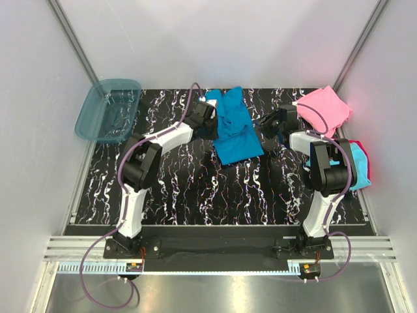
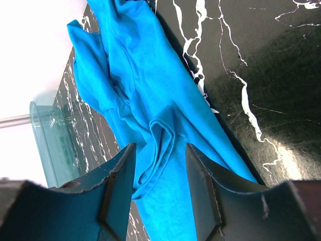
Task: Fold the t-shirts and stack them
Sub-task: Fold the tshirt
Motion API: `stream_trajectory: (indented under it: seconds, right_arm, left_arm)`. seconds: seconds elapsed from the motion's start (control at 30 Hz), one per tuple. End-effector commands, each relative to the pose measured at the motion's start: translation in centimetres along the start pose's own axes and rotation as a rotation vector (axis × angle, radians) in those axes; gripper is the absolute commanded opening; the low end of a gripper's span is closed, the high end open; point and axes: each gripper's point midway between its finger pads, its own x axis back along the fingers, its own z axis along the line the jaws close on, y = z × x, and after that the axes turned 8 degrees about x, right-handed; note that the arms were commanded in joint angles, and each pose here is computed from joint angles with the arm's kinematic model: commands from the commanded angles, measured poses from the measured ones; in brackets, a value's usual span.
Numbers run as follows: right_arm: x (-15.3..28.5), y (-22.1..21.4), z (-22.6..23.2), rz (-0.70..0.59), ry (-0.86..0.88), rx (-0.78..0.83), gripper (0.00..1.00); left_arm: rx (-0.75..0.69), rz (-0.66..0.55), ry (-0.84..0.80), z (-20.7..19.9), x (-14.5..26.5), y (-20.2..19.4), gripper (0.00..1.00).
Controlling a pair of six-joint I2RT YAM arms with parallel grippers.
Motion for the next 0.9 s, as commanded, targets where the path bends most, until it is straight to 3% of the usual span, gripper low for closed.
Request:
stream_trajectory:
  seconds: [0.0,0.23,0.5,0.6,0.67,0.7,0.8,0.87]
  right_arm:
    - [1.0,1.7,2.1,-0.052,0.061,0.015,0.51]
    - [0.6,1.4,1.6,-0.044,0.056,0.01,0.5]
    - [0.9,1.5,1.8,-0.049,0.06,0.013,0.5]
    - [1.0,1.3,1.6,-0.049,0.058,0.011,0.5]
    - [1.1,1.3,1.7,-0.051,0.06,0.015,0.5]
    - [1.2,1.4,1.6,-0.053,0.056,0.014,0.5]
    - [1.4,1.4,1.4,-0.061,0.05,0.021,0.5]
    - [1.9,1.8,1.5,-0.083,0.047,0.036,0.51]
  left_arm:
    - [-0.017,-0.156,-0.046,-2.6,3.1,6.2,0.0]
    - [-0.029,-0.211,-0.065,-3.9,5.1,8.9,0.0]
    - [-0.012,-0.173,-0.028,-2.3,3.6,7.4,0.02]
    - [0.002,-0.156,0.0,-1.1,2.8,6.7,0.09]
    - [0.009,-0.145,0.017,-0.4,2.1,6.3,0.21]
    - [0.013,-0.14,0.024,0.0,1.9,6.1,0.36]
    - [0.022,-0.127,0.036,0.6,1.2,5.6,0.5]
    - [0.027,-0.137,0.066,1.5,0.9,5.6,0.53]
